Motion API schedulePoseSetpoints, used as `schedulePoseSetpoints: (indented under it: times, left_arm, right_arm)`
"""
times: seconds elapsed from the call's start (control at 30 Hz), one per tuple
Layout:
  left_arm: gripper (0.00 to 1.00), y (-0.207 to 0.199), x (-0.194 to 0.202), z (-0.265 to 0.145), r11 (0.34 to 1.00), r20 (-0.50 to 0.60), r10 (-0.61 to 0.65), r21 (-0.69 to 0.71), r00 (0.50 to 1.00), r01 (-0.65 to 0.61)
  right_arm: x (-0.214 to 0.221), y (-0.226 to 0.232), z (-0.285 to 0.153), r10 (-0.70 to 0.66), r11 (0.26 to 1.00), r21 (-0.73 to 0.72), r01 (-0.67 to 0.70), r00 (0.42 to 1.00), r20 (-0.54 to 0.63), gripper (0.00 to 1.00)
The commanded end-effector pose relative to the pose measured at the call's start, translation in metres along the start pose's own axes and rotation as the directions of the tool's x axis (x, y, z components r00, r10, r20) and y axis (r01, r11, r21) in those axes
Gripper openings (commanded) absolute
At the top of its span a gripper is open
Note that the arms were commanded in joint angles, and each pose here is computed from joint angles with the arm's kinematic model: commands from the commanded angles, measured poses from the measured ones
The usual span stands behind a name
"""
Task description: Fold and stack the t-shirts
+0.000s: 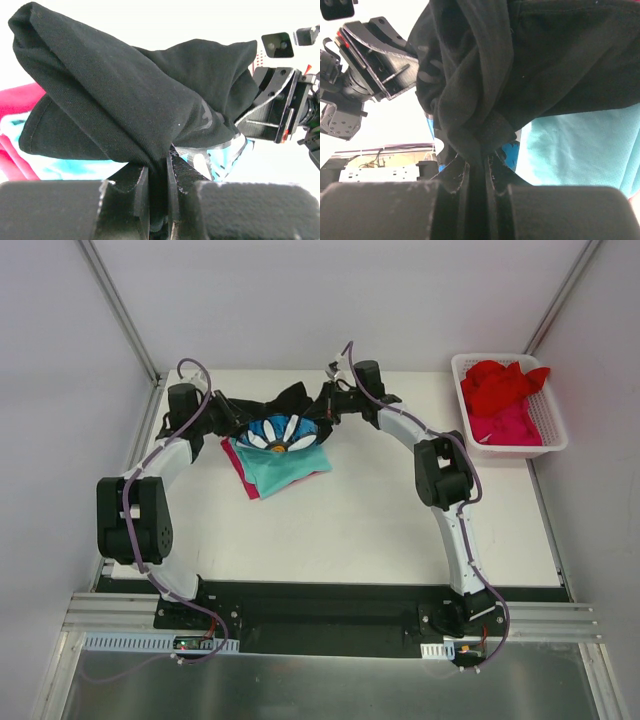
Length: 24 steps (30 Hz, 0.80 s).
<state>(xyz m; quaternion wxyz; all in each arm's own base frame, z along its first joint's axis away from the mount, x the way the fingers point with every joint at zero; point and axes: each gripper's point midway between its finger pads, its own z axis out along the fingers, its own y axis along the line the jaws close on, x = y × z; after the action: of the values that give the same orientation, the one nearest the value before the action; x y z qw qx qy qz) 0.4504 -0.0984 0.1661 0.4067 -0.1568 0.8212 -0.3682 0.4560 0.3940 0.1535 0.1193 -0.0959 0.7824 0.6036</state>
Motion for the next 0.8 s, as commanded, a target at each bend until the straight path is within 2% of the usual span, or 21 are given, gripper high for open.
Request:
schedulePoseSetpoints:
  times: [0.0, 0.13, 0.3, 0.77]
  left_arm:
    - [0.00, -0.020, -0.065, -0.002, 0.993, 0.145, 0.107, 0.030, 0.984, -0.112]
    - [0.00, -0.020, -0.077, -0.002, 0.992, 0.153, 0.118, 0.023, 0.981, -0.123]
    - [0.00, -0.019, -0.067, -0.009, 0.993, 0.150, 0.107, 0.027, 0.983, -0.112]
    - [0.00, 0.021, 0.005, -0.023, 1.000, 0.080, -0.002, -0.005, 0.997, 0.002]
  right_arm:
    - [-0.001, 0.036, -0.002, -0.062, 0.994, -0.091, 0.058, 0.997, -0.043, 0.01]
    - [-0.001, 0.038, -0.003, -0.070, 0.993, -0.093, 0.065, 0.997, -0.046, 0.01]
    - [0.001, 0.031, -0.003, -0.057, 0.995, -0.084, 0.053, 0.997, -0.051, 0.01]
    - [0.026, 0.014, -0.004, -0.010, 0.999, -0.046, 0.006, 0.996, -0.093, 0.01]
